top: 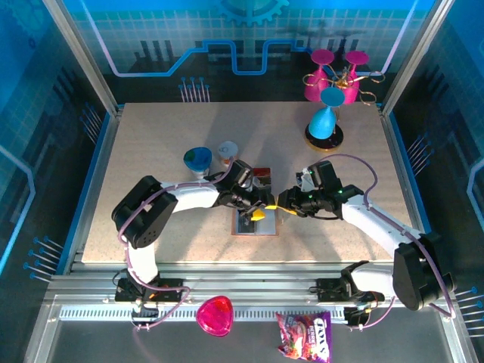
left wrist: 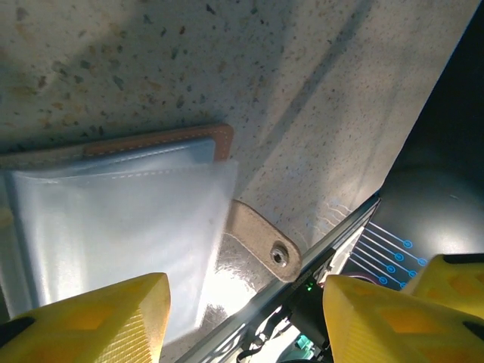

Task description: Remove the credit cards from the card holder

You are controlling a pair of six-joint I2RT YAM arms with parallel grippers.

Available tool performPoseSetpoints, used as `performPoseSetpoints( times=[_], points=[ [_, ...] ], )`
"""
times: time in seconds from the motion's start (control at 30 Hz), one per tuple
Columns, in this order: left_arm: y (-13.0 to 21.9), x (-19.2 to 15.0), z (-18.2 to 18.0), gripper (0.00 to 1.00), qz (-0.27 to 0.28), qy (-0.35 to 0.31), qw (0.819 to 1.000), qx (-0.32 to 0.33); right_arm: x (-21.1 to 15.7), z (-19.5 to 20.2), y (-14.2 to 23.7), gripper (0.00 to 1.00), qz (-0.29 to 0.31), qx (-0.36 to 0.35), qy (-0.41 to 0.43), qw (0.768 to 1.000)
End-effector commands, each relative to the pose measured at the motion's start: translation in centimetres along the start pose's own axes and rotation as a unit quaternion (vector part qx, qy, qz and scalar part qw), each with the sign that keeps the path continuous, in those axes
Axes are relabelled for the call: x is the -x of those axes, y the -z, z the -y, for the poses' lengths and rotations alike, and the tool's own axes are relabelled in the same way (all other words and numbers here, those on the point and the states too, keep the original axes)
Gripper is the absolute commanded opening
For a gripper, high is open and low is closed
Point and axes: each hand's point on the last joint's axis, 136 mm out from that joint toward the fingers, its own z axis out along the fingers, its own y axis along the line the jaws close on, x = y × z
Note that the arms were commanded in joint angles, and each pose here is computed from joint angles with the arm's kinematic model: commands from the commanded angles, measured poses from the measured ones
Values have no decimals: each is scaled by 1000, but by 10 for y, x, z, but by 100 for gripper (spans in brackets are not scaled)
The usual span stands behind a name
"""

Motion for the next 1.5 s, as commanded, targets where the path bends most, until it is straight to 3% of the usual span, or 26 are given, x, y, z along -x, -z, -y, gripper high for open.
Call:
performPoseSetpoints(
  times=[0.0, 0.37, 0.77, 1.03, 1.27, 1.47],
  points=[
    [-10, -5, -13, 57, -18, 11, 1000, 7, 0, -5, 0, 39, -4, 7, 1, 1000],
    [10, 2, -6, 57, 14, 8, 1000, -10, -1, -7, -7, 38, -10, 10, 1, 1000],
    [49, 8, -35, 55, 62, 33, 997, -9, -12, -24, -47, 37, -55, 12, 14, 998],
    [61, 2, -64, 46, 80, 45, 996, 20, -23, -36, -82, 34, -93, 15, 23, 995],
    [56, -2, -81, 32, 72, 52, 995, 35, -33, -32, -103, 32, -122, 3, 24, 992],
    [50, 0, -93, 31, 69, 61, 995, 43, -37, -22, -109, 32, -134, -10, 19, 991]
  ],
)
